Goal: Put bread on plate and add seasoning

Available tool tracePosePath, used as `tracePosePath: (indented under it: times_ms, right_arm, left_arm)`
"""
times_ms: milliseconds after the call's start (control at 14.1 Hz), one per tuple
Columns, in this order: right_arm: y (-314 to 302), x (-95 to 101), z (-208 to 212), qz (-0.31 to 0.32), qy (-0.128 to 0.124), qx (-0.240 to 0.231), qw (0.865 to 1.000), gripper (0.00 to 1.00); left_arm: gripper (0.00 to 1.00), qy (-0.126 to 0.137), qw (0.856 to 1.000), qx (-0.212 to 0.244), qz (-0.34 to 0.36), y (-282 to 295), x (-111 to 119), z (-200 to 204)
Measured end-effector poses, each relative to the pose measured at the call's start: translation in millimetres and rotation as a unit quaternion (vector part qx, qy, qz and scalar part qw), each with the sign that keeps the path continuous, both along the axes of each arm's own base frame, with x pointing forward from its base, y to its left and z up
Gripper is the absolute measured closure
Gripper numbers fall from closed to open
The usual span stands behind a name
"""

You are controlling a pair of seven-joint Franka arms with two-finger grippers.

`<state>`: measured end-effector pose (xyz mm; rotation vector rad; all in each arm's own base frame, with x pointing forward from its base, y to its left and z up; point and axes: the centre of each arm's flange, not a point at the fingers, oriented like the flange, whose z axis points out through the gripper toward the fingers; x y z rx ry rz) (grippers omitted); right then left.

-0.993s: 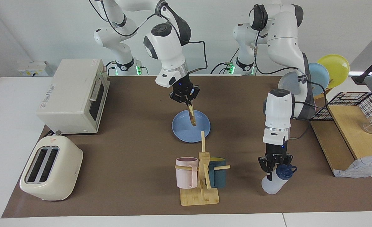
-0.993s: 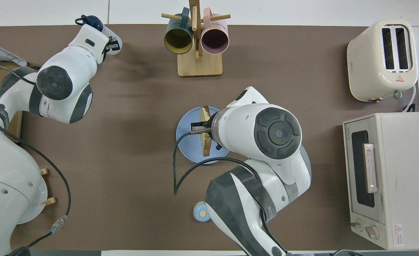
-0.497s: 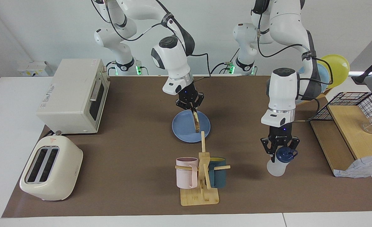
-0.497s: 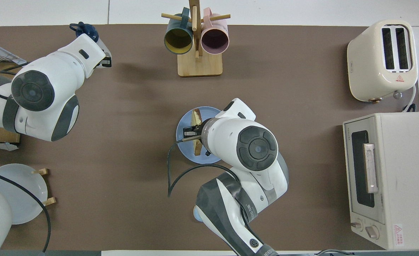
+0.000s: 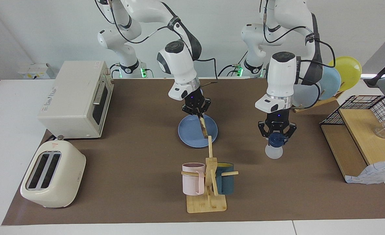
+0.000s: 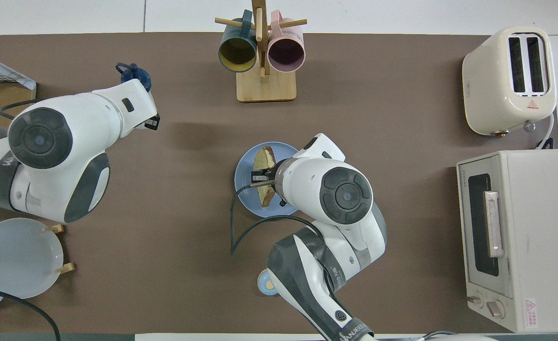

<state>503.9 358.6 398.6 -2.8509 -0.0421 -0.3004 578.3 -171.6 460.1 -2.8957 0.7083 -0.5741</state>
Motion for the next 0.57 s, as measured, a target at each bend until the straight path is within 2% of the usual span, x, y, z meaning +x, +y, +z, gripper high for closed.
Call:
tracePosePath:
  times_ms: [142,355,568]
  right_arm:
    - [-15,-1.3,-14,-0.01,0.011,-0.008,1.0,0.93]
    - [-29,-4.3,-25,-0.018,0.021,-0.015,0.999,0.93]
    - [-35,-4.0,-26,-0.022,0.022,-0.015,0.999,0.91]
  left_arm:
    - [0.6,0.037,0.998,-0.008,-0.056,19,-11,23]
    - [0.6,0.08,0.988,0.008,-0.132,59,-31,55]
    - [0.6,0.126,0.964,0.032,-0.234,64,-55,68]
